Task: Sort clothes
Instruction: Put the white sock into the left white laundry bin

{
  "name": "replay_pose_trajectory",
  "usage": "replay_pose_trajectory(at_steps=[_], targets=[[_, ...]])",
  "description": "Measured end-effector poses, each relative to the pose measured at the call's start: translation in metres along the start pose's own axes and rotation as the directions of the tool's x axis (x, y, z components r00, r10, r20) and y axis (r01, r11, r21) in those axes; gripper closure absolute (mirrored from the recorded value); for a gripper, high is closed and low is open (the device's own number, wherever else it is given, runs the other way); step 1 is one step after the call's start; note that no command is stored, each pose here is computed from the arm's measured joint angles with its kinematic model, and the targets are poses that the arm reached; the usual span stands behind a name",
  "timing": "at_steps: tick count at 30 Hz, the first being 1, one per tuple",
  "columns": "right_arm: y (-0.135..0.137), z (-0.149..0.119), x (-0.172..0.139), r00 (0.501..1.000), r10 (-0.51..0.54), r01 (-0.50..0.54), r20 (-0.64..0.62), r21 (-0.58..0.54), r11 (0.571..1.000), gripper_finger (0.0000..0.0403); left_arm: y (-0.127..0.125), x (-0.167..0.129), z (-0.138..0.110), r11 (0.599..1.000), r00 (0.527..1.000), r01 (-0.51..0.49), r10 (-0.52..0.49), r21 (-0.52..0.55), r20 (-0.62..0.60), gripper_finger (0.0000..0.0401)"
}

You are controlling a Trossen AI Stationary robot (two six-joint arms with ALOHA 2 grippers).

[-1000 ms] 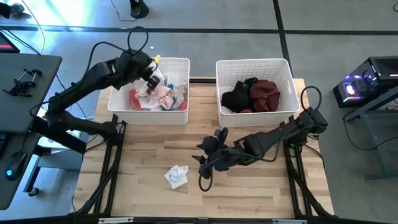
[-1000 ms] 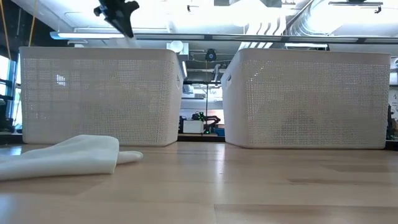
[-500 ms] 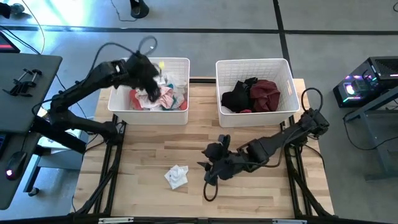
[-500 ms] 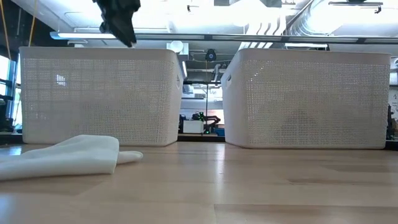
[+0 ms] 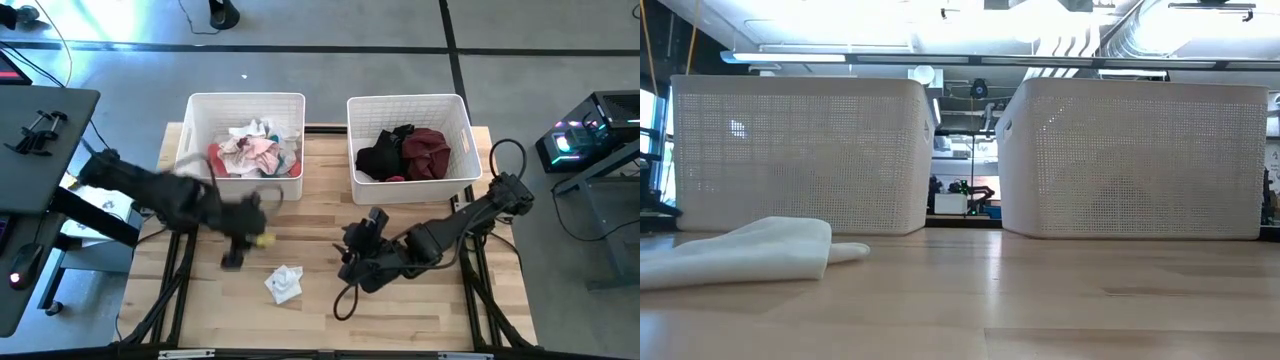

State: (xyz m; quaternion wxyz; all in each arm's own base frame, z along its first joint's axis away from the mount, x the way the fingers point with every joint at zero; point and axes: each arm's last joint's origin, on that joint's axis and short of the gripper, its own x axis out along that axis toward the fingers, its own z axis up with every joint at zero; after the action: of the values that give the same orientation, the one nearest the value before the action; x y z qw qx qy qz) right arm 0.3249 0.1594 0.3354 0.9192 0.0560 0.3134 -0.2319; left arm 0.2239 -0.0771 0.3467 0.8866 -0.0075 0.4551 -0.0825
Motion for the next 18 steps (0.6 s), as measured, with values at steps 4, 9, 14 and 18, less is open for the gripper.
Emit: replay_pose_trajectory(at_steps=[4,9,14,18], targets=[[0.000,0.000,0.000,1.000,0.000,0.000,0.000,-0.007,1.000,0.0204,-0.026,0.053,-0.027,0.998,0.997,0.065,-0.066,0.027,0.048,0.0304],[0.001,0.000,0.000,1.000,0.022,-0.022,-0.018,-0.006,1.000,0.0204,-0.037,0.110,-0.057,0.986,0.962,0.165,-0.163,0.011,0.219,0.0301],[0.001,0.000,0.000,1.000,0.024,-0.024,-0.019,0.002,1.000,0.0204,-0.039,0.145,-0.074,0.981,0.954,0.173,-0.188,0.084,0.234,0.0277],[0.001,0.000,0.000,0.999,0.028,-0.027,-0.022,0.024,0.999,0.0204,-0.040,0.169,-0.080,0.976,0.967,0.147,-0.176,0.162,0.183,0.0242]])
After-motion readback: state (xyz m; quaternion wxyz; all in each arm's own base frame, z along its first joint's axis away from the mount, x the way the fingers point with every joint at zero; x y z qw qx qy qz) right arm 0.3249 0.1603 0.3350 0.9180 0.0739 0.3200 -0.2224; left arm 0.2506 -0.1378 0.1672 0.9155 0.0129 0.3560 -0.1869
